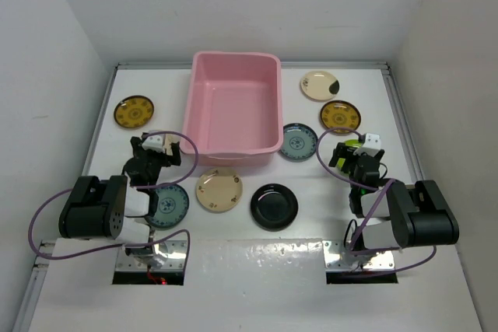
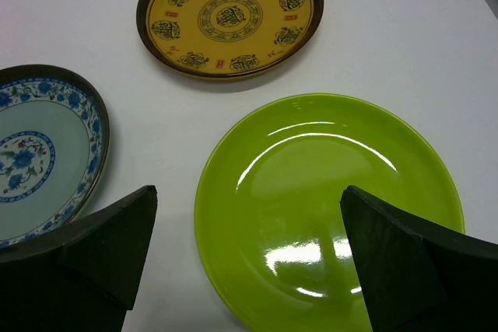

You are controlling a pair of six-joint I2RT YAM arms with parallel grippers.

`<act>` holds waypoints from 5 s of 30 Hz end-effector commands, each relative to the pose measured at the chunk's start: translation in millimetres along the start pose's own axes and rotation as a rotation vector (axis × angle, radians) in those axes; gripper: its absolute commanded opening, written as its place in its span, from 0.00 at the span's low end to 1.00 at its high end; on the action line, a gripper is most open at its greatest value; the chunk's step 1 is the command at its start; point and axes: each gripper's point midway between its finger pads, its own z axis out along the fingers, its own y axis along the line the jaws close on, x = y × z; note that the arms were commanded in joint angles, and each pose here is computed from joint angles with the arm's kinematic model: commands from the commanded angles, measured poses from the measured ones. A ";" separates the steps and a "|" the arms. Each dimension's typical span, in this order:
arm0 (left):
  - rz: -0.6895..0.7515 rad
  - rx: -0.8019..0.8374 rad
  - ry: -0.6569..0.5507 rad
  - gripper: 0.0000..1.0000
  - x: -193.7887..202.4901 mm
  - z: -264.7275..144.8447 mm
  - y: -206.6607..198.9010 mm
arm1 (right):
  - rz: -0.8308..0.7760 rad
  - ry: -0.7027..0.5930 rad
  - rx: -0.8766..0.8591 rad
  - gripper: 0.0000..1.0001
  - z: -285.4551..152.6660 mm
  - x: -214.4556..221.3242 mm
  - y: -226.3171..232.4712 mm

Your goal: Place the plates into the plastic bin on the countertop

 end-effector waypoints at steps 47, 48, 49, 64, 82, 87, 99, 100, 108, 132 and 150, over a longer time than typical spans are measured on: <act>-0.404 0.024 0.599 0.74 -69.3 43.6 112.2 | 0.450 1.075 -0.232 0.15 64.6 66.6 95.6; -0.404 0.024 0.599 0.74 -69.4 43.6 112.2 | 0.452 1.063 -0.228 0.06 65.0 63.3 94.3; -0.404 0.024 0.599 0.74 -67.1 45.6 113.1 | 0.452 1.062 -0.219 0.00 65.3 63.4 91.6; -0.567 -0.203 0.672 0.67 -12.9 85.6 204.2 | 0.324 0.261 -0.153 0.00 97.3 -252.6 107.5; -0.792 -0.294 0.723 0.68 89.4 121.5 242.1 | 0.226 0.669 -0.665 0.00 112.9 -105.1 388.8; -0.839 -0.258 0.755 0.68 110.7 118.3 227.5 | 0.222 0.697 -0.634 0.14 124.7 -77.5 401.6; -0.868 -0.215 0.819 0.24 143.7 119.3 206.9 | 0.115 0.634 -0.628 0.75 114.6 -92.5 383.5; -0.860 -0.215 0.805 0.18 139.2 123.0 210.4 | 0.126 0.624 -0.629 0.75 110.0 -102.0 382.9; -0.817 -0.188 0.804 0.00 133.9 131.5 205.7 | 0.133 0.581 -0.625 0.76 94.0 -129.2 366.2; -0.467 -0.055 0.436 0.00 -92.8 168.6 205.2 | 0.173 0.539 -0.581 0.76 70.1 -146.7 300.3; -0.165 0.421 0.480 0.00 -186.0 165.4 -19.8 | 0.306 0.505 -0.510 0.76 70.9 -161.6 243.0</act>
